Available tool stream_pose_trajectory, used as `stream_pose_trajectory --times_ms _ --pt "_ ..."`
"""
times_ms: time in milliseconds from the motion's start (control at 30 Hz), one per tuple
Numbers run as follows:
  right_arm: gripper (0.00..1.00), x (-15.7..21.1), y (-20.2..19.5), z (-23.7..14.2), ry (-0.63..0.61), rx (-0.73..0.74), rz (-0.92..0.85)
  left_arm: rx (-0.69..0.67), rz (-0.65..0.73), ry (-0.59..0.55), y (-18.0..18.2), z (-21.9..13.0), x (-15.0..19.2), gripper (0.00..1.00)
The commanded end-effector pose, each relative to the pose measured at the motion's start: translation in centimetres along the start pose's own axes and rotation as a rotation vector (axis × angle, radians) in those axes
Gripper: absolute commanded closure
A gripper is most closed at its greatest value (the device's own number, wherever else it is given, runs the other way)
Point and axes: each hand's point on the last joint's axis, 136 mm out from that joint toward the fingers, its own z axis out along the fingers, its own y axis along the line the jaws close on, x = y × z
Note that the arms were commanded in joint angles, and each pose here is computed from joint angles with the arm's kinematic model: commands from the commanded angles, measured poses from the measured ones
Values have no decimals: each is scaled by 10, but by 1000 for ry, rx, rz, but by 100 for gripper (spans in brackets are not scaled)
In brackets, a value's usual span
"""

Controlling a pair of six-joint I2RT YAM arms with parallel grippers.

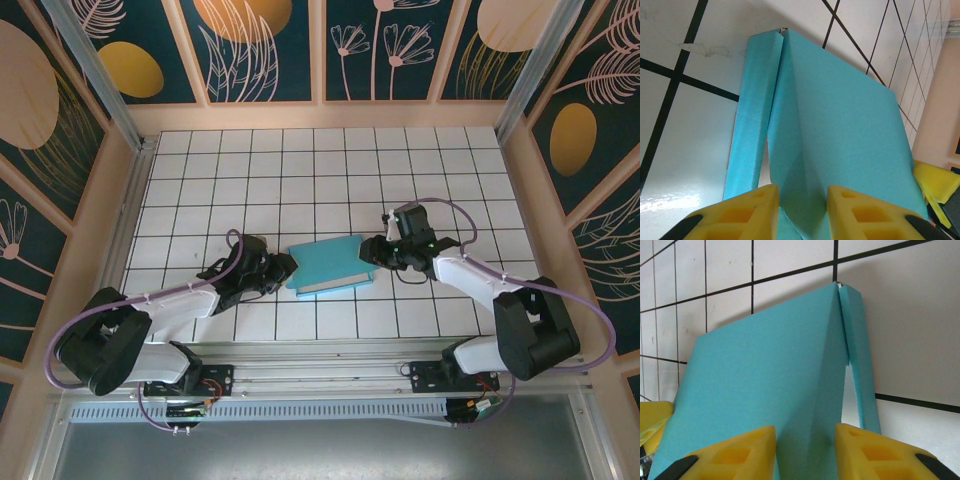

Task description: Fold the paper box

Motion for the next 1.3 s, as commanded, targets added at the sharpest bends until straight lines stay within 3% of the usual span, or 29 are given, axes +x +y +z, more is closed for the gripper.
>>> stream_pose_trajectory --times_ms 0,300,600,1267 --pt "66 1 -2 5 -17 16 -23 -9 -19 44 5 4 11 69" --pt "68 1 -15 7 -29 84 -54 -98 33 -23 18 -7 0 70" --pt "70 3 -14 11 -18 76 -56 -109 26 51 24 -6 14 65" --pt "75 8 -12 18 9 71 -41 -2 -24 116 6 2 25 69"
